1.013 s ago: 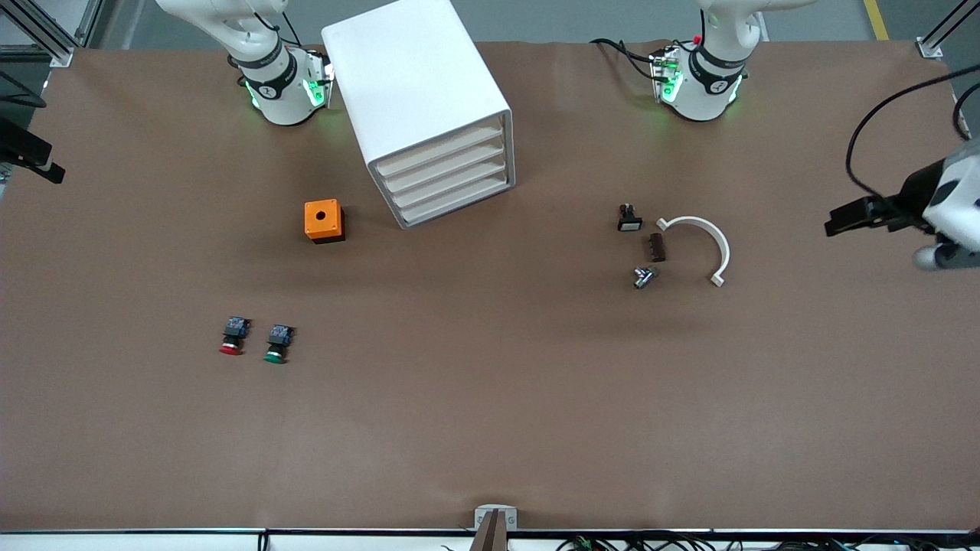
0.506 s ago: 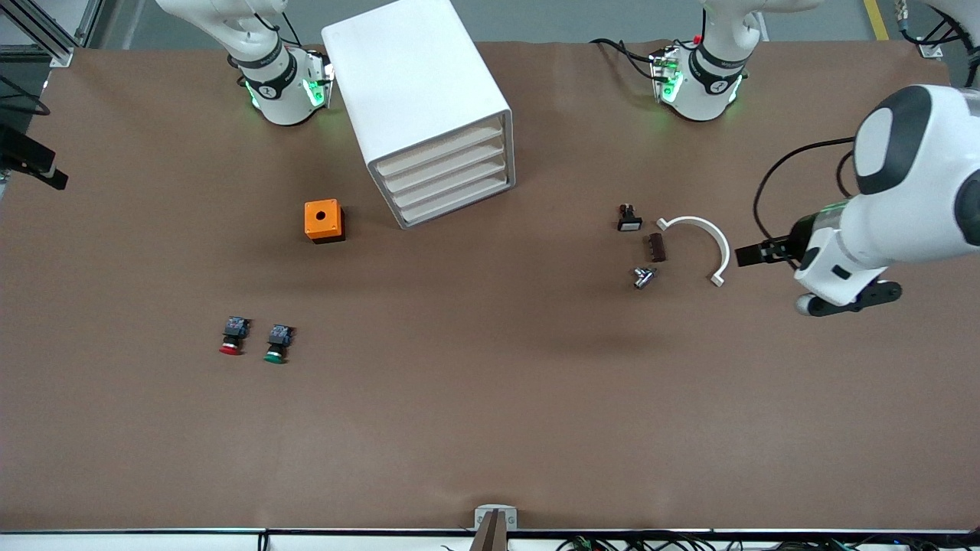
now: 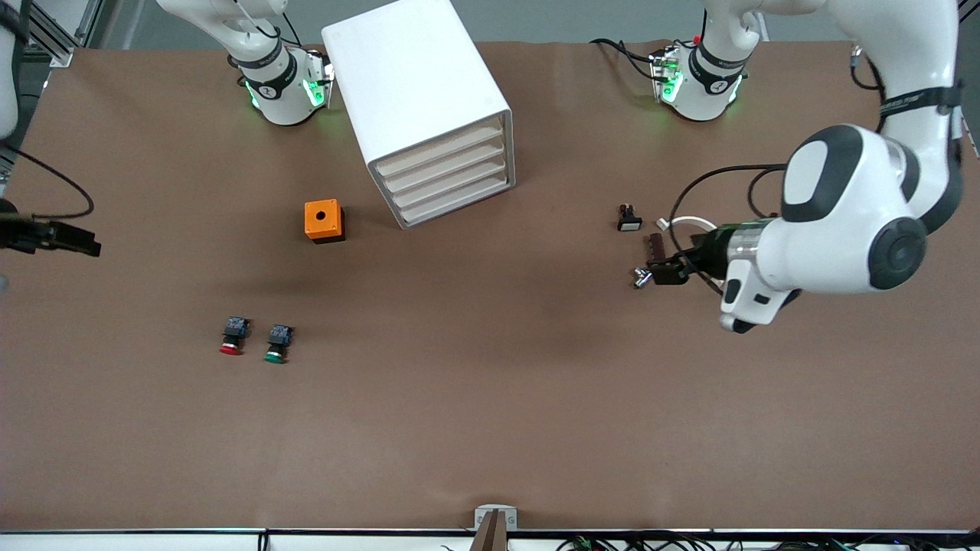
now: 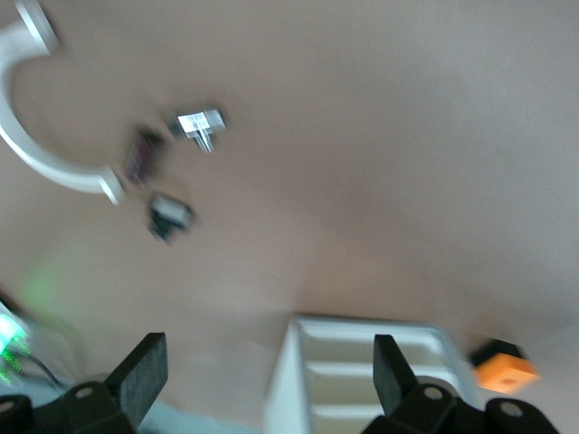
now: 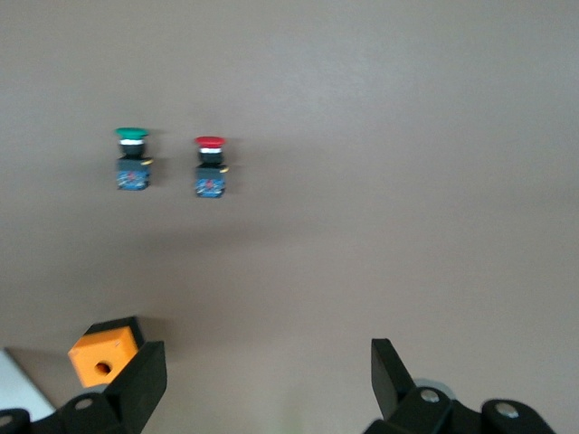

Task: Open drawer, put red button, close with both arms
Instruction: 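Reach the left gripper toward the drawer while the right gripper reaches the button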

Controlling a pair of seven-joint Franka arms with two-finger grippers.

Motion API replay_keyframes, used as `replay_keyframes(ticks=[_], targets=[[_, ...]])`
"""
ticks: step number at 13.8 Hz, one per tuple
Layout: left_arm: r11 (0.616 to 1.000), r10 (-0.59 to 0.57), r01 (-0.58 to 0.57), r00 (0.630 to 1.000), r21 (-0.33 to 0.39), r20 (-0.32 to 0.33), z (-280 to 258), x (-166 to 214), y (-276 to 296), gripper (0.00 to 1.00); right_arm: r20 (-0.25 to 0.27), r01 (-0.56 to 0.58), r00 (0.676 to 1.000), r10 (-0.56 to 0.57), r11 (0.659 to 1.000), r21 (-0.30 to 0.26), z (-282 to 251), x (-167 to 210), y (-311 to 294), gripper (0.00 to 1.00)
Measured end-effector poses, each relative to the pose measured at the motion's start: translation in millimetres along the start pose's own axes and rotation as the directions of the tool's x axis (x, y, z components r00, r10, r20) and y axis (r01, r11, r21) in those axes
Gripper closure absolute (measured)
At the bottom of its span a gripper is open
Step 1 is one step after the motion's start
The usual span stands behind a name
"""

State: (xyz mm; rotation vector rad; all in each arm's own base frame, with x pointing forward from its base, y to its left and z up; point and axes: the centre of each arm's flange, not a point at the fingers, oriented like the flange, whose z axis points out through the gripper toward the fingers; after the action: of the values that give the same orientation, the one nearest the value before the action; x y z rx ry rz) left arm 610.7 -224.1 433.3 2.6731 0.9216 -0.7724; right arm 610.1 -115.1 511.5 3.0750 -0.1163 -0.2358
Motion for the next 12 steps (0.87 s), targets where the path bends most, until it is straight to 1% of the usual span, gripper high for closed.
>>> replay_keyframes(ticks=[1, 2, 3, 5, 6, 7, 9, 10, 12], targets=[[0.994, -0.107, 0.108, 0.993, 0.000, 0.057, 19, -3, 14, 0.00, -0.007, -0.010, 1.000, 0.010, 1.000, -0.003, 16, 12, 8, 0.00], [0.979, -0.202, 0.202, 0.974, 0.014, 0.104, 38, -4, 26, 0.00, -0.019, -0.012, 1.000, 0.012, 1.000, -0.005, 26, 20, 9, 0.00], [0.958, -0.286, 0.284, 0.947, 0.035, 0.146, 56, -6, 39, 0.00, -0.030, -0.009, 0.999, 0.009, 1.000, 0.001, 32, 27, 6, 0.00], [0.900, -0.435, 0.424, 0.874, 0.096, 0.216, 93, -8, 59, 0.00, -0.054, -0.007, 0.998, 0.009, 0.999, 0.047, 45, 38, -5, 0.00], [0.866, -0.501, 0.483, 0.829, 0.132, 0.249, 110, -9, 67, 0.00, -0.073, -0.007, 0.997, 0.012, 0.998, 0.069, 57, 43, -9, 0.00], [0.825, -0.565, 0.539, 0.777, 0.172, 0.278, 126, -9, 73, 0.00, -0.101, -0.011, 0.995, 0.020, 0.996, 0.086, 75, 49, -16, 0.00], [0.730, -0.683, 0.637, 0.658, 0.249, 0.317, 150, -4, 80, 0.00, -0.156, -0.029, 0.987, 0.043, 0.995, 0.092, 112, 57, -31, 0.00], [0.684, -0.728, 0.671, 0.606, 0.285, 0.320, 159, 1, 81, 0.00, -0.187, -0.031, 0.981, 0.048, 0.996, 0.089, 128, 60, -39, 0.00], [0.603, -0.797, 0.708, 0.517, 0.368, 0.312, 179, 5, 81, 0.00, -0.232, -0.025, 0.972, 0.044, 0.996, 0.081, 161, 61, -57, 0.00]])
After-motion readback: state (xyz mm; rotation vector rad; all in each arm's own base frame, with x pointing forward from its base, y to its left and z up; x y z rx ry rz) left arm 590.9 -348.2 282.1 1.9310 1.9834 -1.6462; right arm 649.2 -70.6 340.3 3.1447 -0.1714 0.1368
